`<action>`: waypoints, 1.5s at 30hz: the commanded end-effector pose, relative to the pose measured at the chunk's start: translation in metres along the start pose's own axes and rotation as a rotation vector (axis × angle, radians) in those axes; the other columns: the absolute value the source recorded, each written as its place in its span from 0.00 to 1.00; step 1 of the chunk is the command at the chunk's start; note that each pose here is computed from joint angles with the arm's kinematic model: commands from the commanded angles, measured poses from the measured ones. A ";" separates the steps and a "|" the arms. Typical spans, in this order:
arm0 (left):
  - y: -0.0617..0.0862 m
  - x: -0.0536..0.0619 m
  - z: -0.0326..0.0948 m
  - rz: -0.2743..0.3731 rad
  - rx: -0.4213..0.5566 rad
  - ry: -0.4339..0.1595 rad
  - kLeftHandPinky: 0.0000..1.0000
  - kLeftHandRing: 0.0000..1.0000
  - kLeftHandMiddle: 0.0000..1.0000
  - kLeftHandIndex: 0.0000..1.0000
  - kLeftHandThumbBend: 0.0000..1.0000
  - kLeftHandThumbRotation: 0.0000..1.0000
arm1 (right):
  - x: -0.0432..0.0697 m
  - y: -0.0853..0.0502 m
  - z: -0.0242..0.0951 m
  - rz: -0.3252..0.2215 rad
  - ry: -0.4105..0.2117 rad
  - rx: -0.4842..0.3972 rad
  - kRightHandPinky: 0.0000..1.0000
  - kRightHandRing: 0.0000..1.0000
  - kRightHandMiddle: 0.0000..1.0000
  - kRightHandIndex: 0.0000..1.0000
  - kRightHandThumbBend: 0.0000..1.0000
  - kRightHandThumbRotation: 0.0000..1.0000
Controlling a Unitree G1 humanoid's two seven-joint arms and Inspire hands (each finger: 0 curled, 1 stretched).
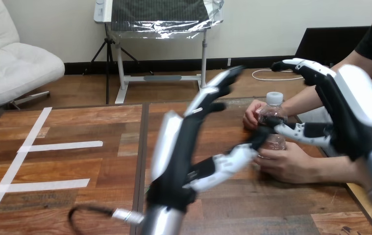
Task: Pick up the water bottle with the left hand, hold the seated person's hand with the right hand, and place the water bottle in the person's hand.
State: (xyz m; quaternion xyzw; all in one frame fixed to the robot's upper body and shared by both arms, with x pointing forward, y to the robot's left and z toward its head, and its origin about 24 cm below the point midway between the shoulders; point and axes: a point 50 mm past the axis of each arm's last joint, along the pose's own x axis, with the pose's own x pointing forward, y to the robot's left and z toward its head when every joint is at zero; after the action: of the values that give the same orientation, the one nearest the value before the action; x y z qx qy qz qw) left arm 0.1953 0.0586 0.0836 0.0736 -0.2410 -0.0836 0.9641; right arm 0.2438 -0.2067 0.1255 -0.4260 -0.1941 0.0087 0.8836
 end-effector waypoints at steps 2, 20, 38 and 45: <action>0.013 -0.007 0.008 0.109 -0.039 -0.043 0.74 0.81 0.84 0.84 0.52 0.51 | -0.007 0.008 0.015 -0.153 -0.049 0.180 0.65 0.76 0.78 0.73 0.39 0.00; 0.026 -0.036 0.003 0.227 -0.037 -0.052 0.69 0.77 0.80 0.81 0.40 0.41 | -0.019 0.032 0.029 -0.249 -0.157 0.489 0.58 0.68 0.72 0.70 0.15 0.00; 0.031 -0.049 0.008 0.333 -0.051 -0.039 0.65 0.73 0.78 0.79 0.42 0.44 | -0.023 0.043 0.038 -0.281 -0.139 0.608 0.44 0.55 0.64 0.69 0.05 0.00; 0.033 -0.052 0.008 0.352 -0.029 -0.035 0.64 0.72 0.77 0.78 0.41 0.45 | -0.026 0.048 0.039 -0.266 -0.127 0.620 0.44 0.55 0.64 0.69 0.04 0.00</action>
State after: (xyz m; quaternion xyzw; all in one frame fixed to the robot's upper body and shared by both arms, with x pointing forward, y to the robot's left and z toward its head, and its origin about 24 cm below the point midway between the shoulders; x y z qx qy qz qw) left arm 0.1520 0.1045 0.0606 0.0432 -0.2407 0.0425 0.9687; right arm 0.2120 -0.1557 0.0968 -0.1192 -0.2719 -0.0261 0.9546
